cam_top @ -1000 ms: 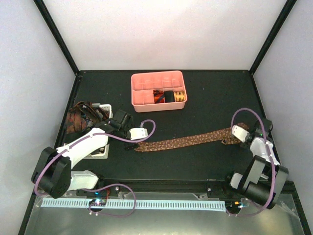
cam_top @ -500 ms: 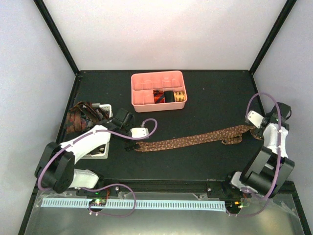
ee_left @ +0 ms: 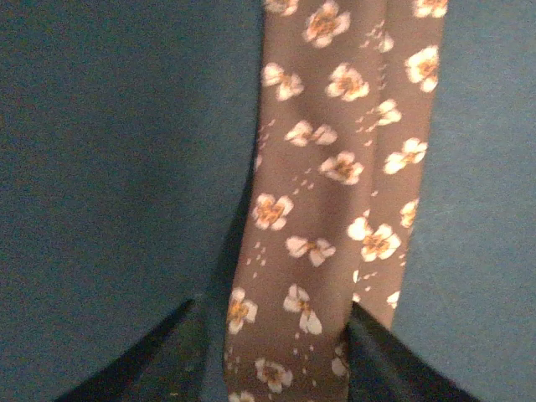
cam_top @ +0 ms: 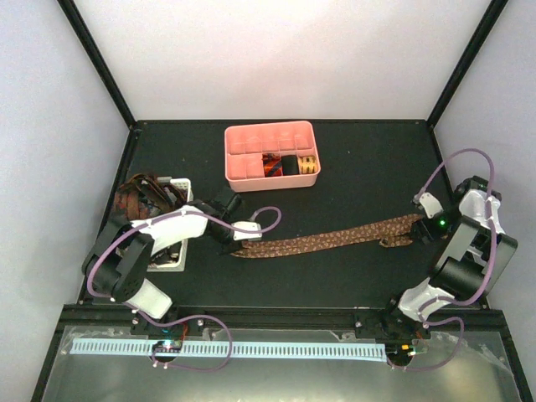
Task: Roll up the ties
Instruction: Adjust the tie at the center of the board.
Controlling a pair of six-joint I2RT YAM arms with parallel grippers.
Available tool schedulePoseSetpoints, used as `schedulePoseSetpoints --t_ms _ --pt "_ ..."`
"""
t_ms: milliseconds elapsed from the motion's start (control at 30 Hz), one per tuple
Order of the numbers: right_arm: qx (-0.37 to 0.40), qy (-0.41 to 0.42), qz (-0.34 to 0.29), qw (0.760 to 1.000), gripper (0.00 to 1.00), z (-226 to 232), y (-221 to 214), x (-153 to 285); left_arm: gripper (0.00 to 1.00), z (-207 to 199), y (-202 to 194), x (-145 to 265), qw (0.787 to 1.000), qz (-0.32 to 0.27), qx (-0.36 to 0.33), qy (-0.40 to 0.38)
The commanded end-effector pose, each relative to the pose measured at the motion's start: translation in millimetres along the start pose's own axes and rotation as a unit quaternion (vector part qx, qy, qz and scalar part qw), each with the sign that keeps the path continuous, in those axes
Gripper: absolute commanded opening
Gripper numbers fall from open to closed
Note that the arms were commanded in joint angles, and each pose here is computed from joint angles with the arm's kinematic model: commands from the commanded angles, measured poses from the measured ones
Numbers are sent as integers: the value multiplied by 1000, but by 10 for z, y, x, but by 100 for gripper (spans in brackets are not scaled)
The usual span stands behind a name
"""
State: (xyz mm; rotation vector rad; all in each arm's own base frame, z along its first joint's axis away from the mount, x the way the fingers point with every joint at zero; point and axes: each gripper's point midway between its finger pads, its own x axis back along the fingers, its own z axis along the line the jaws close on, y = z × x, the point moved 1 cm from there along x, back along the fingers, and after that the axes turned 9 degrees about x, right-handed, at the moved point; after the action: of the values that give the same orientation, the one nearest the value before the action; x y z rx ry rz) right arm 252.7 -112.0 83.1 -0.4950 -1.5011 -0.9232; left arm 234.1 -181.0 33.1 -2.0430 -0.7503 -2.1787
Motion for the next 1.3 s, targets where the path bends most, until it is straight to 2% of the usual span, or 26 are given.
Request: schedulePoseSetpoints --t_ms 0,133,333,467,567,667,767,867,1067,1133,1233,1267 --pt "-97 37 -19 994 68 240 -9 -112 30 276 -144 86 998 11 38 52" --pt "-137 31 -44 989 68 254 22 -245 26 263 -184 59 998 7 55 37" --pt "-145 -29 -56 987 64 72 -15 -425 21 288 -233 14 997 13 60 42" --pt "-144 -95 -75 982 50 -80 -10 -413 17 326 -283 35 997 16 64 49" --pt "-138 -142 -100 975 32 -130 27 -294 14 341 -322 43 996 19 65 51" --pt "-114 -177 -114 971 19 -152 73 -129 14 350 -324 40 996 19 66 50" --pt "-77 -217 -121 965 9 -202 133 102 13 359 -311 45 996 17 67 50" --pt "-34 -274 -120 953 4 -321 195 386 13 362 -325 41 996 20 66 51" --pt "67 -332 -140 930 6 -360 423 717 13 374 -342 33 996 22 66 53" --pt "84 -309 -136 937 21 -284 458 627 13 380 -354 28 996 25 66 55" --pt "101 -202 -115 967 53 -40 417 411 13 395 -370 37 996 26 67 58" --pt "105 -164 -100 976 60 32 366 313 13 398 -362 41 996 23 67 59"
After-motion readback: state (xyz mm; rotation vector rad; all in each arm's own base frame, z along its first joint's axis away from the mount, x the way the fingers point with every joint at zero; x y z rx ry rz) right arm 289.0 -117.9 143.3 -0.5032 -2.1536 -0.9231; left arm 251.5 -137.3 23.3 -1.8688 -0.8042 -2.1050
